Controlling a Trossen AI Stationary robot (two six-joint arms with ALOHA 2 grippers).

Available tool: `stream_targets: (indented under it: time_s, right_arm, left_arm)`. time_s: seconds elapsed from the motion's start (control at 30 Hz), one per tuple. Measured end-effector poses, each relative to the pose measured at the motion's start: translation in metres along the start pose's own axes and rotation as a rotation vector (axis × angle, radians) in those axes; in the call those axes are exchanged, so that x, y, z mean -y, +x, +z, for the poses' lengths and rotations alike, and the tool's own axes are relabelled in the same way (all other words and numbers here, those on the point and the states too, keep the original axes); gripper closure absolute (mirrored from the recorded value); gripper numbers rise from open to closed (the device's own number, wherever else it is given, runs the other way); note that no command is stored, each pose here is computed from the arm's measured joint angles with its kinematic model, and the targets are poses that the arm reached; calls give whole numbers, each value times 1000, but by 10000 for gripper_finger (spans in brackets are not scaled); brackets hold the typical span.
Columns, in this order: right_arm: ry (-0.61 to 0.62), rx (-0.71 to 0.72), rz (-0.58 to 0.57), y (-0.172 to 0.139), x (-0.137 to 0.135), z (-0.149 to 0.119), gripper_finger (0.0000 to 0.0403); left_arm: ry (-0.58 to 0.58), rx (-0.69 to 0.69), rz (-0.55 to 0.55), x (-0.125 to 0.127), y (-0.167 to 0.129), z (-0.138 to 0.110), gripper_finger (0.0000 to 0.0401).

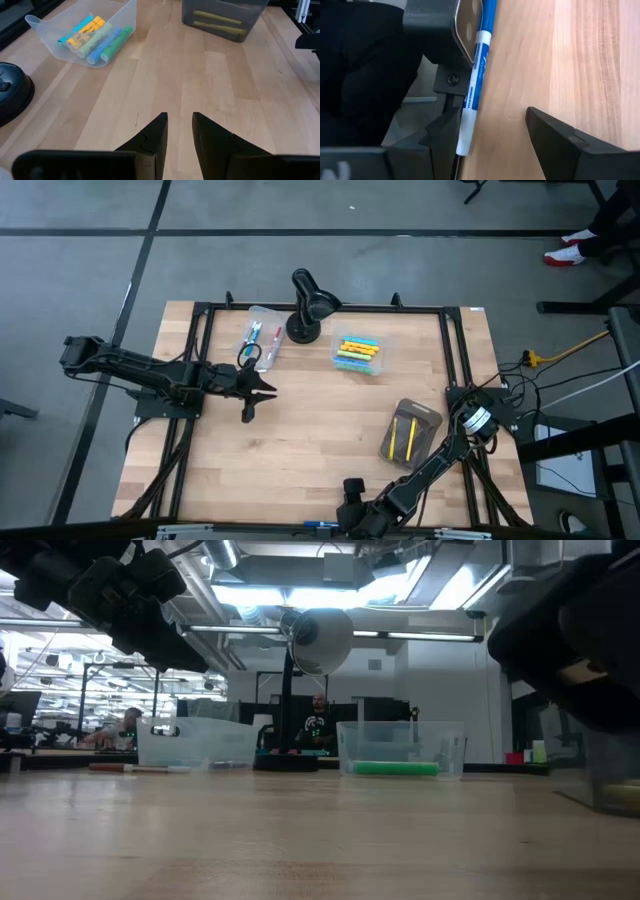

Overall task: Pick & Place Markers
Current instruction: Put the blue marker pen into the left transparent bin

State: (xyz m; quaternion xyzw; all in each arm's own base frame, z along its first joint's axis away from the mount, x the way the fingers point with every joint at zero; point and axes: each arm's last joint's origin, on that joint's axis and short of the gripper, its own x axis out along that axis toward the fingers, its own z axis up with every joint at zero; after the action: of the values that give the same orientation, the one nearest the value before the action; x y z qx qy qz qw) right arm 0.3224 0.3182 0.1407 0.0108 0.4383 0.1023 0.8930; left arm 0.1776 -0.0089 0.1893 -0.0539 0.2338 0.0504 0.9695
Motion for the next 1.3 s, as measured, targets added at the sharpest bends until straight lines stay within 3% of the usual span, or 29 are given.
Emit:
stream_targets:
  time_s: [0.47, 0.63, 0.9, 1.07, 1.3]
  right_arm:
    - [-114, -33, -46, 19, 1, -12, 173]
    - [-249, -36, -48, 13, -7, -6, 173]
    - [-394, 33, -283, 10, -5, -5, 173]
    - [-409, 83, -521, 14, 12, -2, 173]
    - [-390, 51, -427, 14, 15, 3, 173]
  left_arm:
    - [1, -1, 0, 0, 0, 0, 315]
    - [1, -1, 1, 0, 0, 0, 315]
    - [0, -1, 0, 0, 0, 0, 315]
    - [0, 0, 1, 0, 0, 0, 315]
    - [0, -1, 1, 0, 0, 0, 315]
